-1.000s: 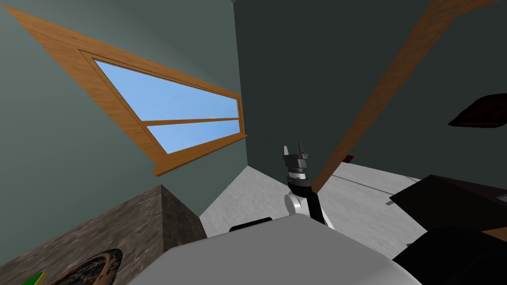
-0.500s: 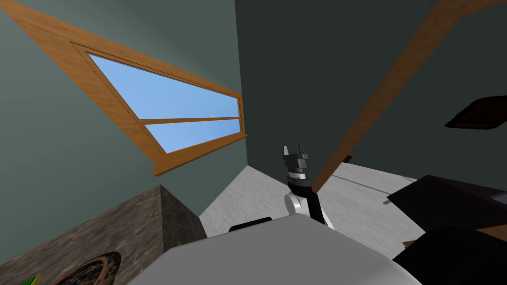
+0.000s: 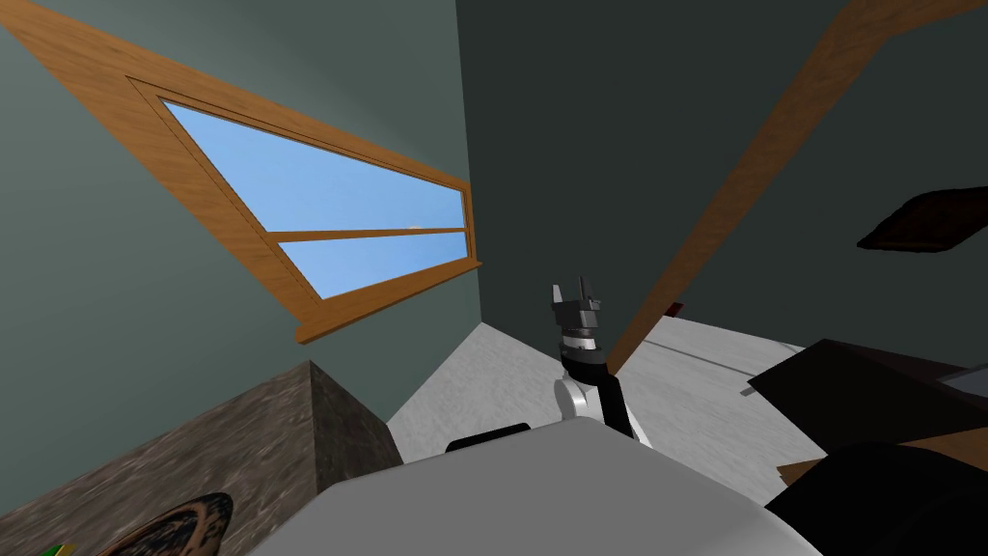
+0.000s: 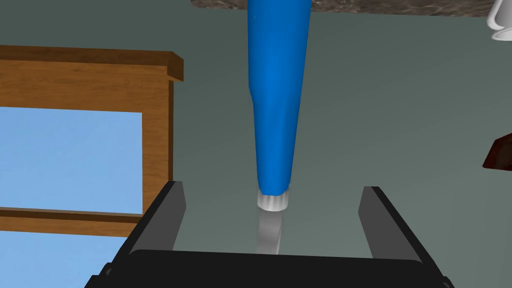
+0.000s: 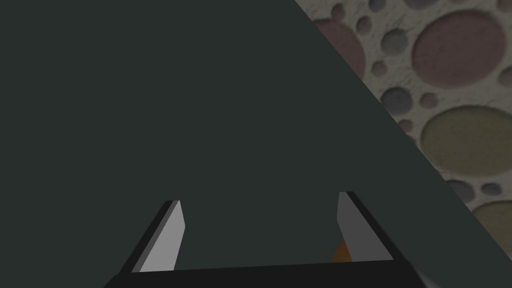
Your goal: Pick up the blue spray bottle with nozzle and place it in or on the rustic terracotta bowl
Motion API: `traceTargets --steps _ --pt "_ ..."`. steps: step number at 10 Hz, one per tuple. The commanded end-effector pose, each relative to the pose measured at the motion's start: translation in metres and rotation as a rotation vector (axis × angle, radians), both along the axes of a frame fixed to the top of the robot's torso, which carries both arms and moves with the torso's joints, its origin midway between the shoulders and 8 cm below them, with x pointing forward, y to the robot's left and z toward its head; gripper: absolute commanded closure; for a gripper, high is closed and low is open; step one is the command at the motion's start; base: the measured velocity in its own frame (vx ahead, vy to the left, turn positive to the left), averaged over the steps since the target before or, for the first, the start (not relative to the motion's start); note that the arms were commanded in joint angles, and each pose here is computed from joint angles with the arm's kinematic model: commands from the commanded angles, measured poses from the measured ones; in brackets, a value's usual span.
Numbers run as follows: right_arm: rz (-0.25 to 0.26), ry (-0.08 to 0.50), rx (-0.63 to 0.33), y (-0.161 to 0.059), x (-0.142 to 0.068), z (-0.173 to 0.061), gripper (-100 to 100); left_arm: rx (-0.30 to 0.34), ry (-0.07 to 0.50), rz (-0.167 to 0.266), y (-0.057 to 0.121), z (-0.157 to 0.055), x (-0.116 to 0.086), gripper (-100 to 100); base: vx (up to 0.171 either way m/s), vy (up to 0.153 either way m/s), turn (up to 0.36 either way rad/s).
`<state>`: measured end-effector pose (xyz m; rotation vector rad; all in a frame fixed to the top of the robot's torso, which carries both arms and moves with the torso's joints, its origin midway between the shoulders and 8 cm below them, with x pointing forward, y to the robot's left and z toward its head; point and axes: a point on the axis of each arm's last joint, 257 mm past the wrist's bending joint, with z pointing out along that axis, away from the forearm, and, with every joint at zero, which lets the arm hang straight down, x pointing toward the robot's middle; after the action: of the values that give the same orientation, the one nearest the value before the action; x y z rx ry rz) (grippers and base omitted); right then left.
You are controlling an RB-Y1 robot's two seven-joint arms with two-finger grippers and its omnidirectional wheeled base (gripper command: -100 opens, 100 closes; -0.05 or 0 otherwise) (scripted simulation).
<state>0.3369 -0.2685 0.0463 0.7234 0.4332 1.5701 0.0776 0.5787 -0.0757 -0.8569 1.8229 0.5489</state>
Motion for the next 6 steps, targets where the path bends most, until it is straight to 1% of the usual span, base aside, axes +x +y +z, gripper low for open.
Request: traceTargets --steps 1,6 --pt "0.000 0.000 0.000 0.000 0.000 0.000 0 -0.001 -0.005 0.006 0.003 0.011 -0.001 -100 -0.034 -0.011 -0.023" --pt "0.000 0.000 0.000 0.000 0.000 0.000 0 -0.002 -0.013 0.017 0.008 0.038 -0.001 -100 -0.024 -0.009 -0.024"
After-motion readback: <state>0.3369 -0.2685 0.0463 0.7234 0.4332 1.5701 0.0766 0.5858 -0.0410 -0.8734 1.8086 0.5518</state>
